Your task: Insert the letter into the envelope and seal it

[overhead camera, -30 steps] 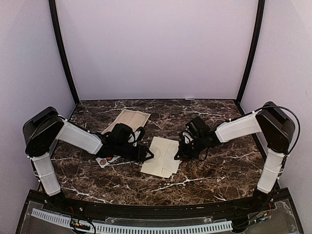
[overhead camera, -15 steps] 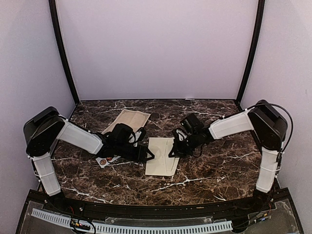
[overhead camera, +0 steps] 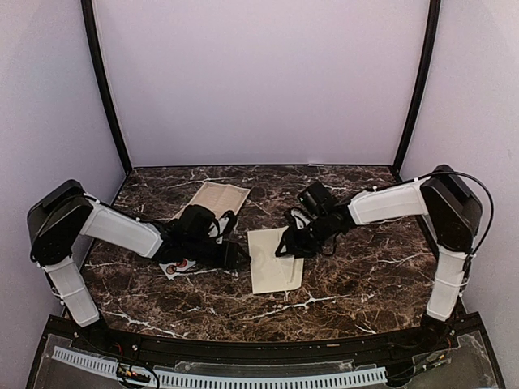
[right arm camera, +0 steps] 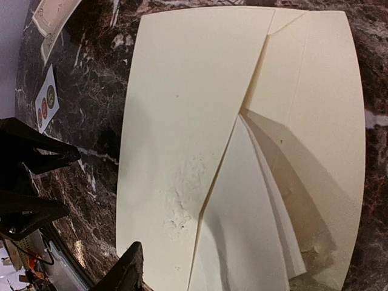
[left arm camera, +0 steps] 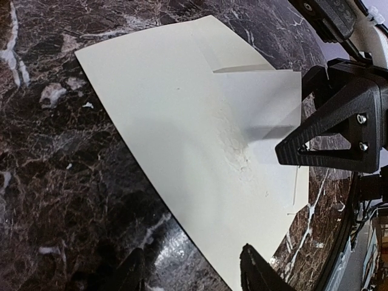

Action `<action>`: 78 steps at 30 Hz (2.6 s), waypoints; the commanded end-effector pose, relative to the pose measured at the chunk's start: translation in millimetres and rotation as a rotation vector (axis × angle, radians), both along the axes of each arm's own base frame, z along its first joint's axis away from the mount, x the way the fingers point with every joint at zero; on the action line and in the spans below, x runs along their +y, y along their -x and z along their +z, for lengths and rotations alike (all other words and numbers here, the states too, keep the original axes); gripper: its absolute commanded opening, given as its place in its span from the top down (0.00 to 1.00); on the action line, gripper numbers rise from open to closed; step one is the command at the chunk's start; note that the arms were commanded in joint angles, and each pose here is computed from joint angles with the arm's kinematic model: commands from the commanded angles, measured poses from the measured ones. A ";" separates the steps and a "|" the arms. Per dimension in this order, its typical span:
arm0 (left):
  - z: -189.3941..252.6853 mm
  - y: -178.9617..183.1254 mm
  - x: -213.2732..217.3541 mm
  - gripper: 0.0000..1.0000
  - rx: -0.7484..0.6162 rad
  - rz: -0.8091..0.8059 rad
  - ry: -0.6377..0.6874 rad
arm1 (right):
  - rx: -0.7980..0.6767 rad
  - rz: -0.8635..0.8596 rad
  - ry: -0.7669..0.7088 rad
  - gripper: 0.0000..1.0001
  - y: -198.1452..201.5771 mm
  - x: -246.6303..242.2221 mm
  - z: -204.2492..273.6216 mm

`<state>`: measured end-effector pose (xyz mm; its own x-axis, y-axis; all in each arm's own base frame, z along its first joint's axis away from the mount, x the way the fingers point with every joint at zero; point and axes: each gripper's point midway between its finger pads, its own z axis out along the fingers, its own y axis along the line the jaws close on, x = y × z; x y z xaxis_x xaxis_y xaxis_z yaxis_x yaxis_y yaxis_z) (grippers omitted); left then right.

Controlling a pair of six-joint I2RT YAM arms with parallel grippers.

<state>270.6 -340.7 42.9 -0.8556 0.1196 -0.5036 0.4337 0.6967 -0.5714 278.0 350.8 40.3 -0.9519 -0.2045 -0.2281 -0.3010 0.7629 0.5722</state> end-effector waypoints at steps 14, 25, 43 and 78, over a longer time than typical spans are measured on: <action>59.2 -11.5 0.6 0.44 -0.069 0.077 0.070 | -0.208 -0.125 0.081 0.54 -2.6 -35.9 65.6; 29.2 -27.3 -9.8 0.47 -0.006 0.120 0.044 | -0.189 -0.188 0.153 0.71 -11.4 -34.4 25.1; -15.6 -41.7 0.2 0.61 0.028 0.136 -0.042 | -0.185 -0.217 0.231 0.88 -29.6 -29.8 -9.6; -33.2 -42.2 -3.3 0.69 0.048 0.105 -0.059 | -0.225 0.008 0.029 0.92 -24.2 32.6 -17.1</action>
<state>319.3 -349.4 27.9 -0.8651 0.0277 -0.5008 0.3487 0.7509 -0.5609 310.6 365.0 24.2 -0.8892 -0.1807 -0.4202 -0.3746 0.8149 0.4423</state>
